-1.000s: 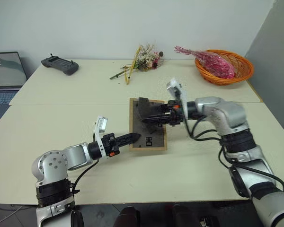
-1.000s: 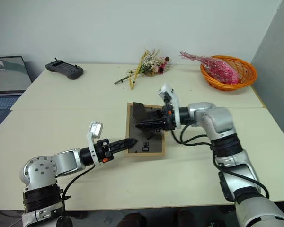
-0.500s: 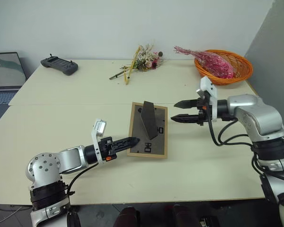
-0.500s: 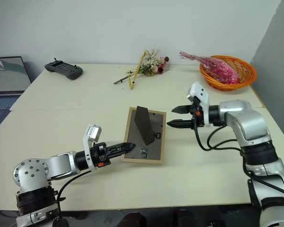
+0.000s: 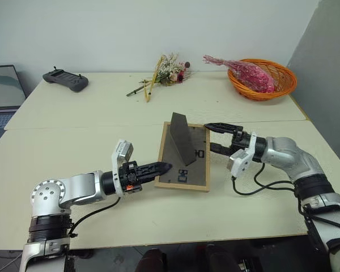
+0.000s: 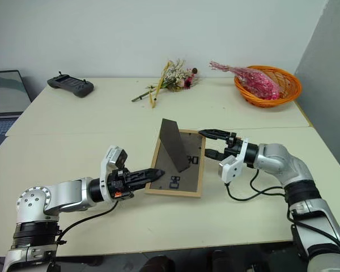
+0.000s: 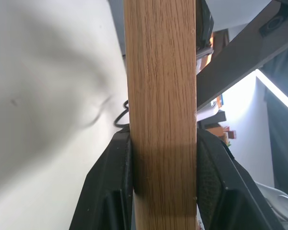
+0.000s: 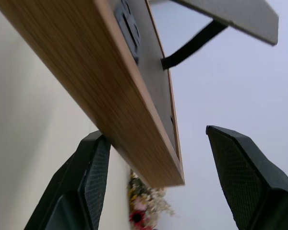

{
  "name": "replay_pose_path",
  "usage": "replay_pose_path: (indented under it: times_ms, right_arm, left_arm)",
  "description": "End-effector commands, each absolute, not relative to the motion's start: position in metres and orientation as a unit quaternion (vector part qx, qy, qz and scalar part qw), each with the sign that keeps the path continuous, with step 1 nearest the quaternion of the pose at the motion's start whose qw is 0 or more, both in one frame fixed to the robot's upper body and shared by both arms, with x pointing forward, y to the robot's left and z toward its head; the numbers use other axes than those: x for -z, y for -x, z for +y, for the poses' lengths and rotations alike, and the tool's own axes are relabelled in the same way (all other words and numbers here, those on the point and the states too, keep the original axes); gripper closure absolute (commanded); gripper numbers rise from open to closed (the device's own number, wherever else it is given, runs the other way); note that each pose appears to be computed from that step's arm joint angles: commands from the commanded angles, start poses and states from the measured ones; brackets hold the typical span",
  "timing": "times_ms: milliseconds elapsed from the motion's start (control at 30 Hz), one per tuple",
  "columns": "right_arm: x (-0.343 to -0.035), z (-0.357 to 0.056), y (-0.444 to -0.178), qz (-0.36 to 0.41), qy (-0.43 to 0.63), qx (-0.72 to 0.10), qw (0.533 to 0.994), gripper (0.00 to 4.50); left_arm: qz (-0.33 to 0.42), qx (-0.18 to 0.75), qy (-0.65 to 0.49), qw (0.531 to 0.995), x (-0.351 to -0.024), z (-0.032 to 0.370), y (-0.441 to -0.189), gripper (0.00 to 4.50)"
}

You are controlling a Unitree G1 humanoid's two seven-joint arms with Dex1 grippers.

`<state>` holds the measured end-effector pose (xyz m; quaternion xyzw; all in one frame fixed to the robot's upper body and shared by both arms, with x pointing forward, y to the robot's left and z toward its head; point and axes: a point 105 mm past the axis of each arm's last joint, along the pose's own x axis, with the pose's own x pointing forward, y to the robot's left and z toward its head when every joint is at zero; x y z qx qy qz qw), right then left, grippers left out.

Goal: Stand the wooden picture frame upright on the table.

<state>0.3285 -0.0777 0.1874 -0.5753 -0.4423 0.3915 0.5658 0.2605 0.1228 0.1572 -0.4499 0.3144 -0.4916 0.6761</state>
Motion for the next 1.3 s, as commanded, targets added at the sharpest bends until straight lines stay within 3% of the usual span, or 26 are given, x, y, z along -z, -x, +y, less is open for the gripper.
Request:
replay_pose_path:
  times_ms: [33, 100, 200, 367, 467, 533, 600, 700, 833, 900, 1000, 1133, 1300]
  right_arm:
    - [-0.199, -0.065, -0.324, -0.493, 0.560, -0.377, 0.549, 1.21]
    - [-0.202, -0.062, -0.325, -0.504, 0.555, -0.369, 0.549, 1.21]
    - [-0.204, -0.063, -0.325, -0.511, 0.551, -0.368, 0.547, 1.65]
    - [-0.204, -0.070, -0.326, -0.509, 0.553, -0.366, 0.548, 2.77]
    - [-0.202, -0.072, -0.327, -0.505, 0.556, -0.367, 0.549, 2.88]
    - [-0.203, -0.074, -0.328, -0.502, 0.556, -0.367, 0.551, 2.88]
    - [-0.203, -0.075, -0.329, -0.499, 0.552, -0.371, 0.556, 3.01]
    - [-0.208, -0.077, -0.332, -0.483, 0.527, -0.378, 0.588, 3.15]
    - [-0.208, -0.075, -0.347, -0.398, 0.462, -0.414, 0.676, 3.15]
    - [-0.207, -0.069, -0.358, -0.314, 0.376, -0.458, 0.742, 3.16]
    - [-0.205, -0.057, -0.373, -0.192, 0.217, -0.512, 0.808, 3.16]
    - [-0.208, -0.039, -0.387, -0.092, 0.054, -0.538, 0.836, 3.16]
    - [-0.189, -0.020, -0.400, -0.041, 0.013, -0.538, 0.842, 3.16]
  left_arm:
    - [0.309, 0.512, 0.437, 0.671, -0.164, 0.115, -0.254, 3.19]
    - [0.310, 0.514, 0.432, 0.673, -0.164, 0.114, -0.253, 3.19]
    - [0.308, 0.513, 0.431, 0.675, -0.164, 0.115, -0.252, 3.19]
    - [0.305, 0.500, 0.430, 0.687, -0.161, 0.116, -0.252, 3.19]
    - [0.306, 0.495, 0.424, 0.694, -0.160, 0.114, -0.251, 3.19]
    - [0.317, 0.471, 0.411, 0.713, -0.154, 0.116, -0.252, 2.50]
    - [0.314, 0.457, 0.408, 0.725, -0.154, 0.121, -0.255, 2.17]
    - [0.294, 0.395, 0.370, 0.788, -0.157, 0.151, -0.278, 1.59]
    - [0.221, 0.338, 0.318, 0.858, -0.182, 0.188, -0.303, 0.85]
    - [0.190, 0.338, 0.265, 0.883, -0.195, 0.189, -0.301, 0.33]
    - [0.160, 0.338, 0.130, 0.918, -0.200, 0.175, -0.292, 0.00]
    - [0.096, 0.338, 0.027, 0.936, -0.207, 0.156, -0.284, 0.00]
    - [0.035, 0.308, -0.072, 0.948, -0.201, 0.156, -0.283, 0.00]
